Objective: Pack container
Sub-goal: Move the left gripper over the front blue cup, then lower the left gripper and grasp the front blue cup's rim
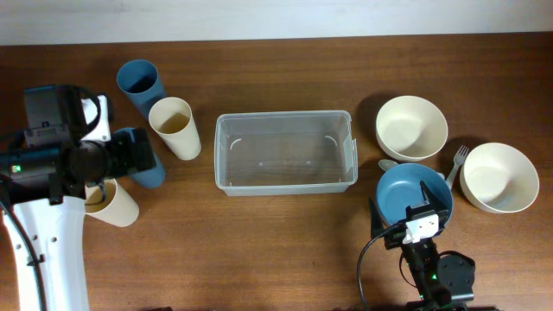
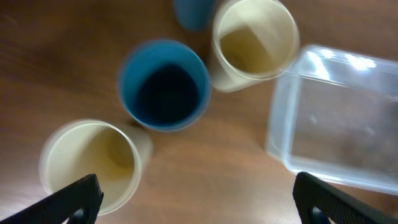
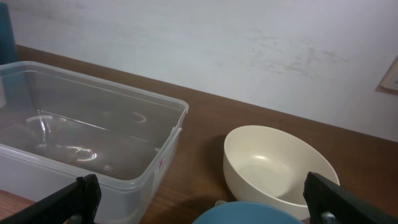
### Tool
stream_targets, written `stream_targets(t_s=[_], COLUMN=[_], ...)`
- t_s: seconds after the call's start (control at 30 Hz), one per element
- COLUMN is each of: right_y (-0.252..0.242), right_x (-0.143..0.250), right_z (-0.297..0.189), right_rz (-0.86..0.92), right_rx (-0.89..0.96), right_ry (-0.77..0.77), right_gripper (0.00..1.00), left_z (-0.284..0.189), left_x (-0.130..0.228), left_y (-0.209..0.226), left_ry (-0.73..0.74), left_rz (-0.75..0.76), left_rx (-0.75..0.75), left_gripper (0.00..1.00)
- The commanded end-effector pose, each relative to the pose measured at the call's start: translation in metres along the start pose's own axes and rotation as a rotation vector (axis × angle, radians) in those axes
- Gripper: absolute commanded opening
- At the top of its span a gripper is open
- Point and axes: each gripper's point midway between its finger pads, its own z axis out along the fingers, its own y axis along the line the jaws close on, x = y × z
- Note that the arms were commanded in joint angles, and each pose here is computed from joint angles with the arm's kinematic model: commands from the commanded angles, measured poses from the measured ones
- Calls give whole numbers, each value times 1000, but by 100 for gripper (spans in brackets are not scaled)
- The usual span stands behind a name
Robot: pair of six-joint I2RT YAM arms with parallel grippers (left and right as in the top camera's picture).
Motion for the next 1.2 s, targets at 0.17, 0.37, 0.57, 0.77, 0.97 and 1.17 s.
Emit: stream_targets(t_s=[0.17, 0.37, 0.57, 0.77, 0.97, 1.17], right_y=[0, 0, 0, 0, 0, 0], right_x=[2, 2, 2, 2, 2, 2], right_z=[0, 0, 0, 0, 0, 0], right_rz=[3, 3, 3, 3, 3, 3], right_rx=[3, 3, 3, 4, 3, 4], right_ry=[3, 3, 3, 3, 3, 3], right_gripper=[99, 99, 99, 99, 99, 99], left_z=[46, 95, 120, 121, 117, 113], left_x=[-20, -6, 0, 0, 12, 22], left_y=[13, 4, -15, -30, -32, -26], left_ry=[49, 203, 256, 248, 296, 341], left_rz=[-7, 34, 141, 221, 263, 269], left_rx=[-86, -84, -66, -69, -94, -119], left_gripper=[100, 100, 100, 100, 100, 97])
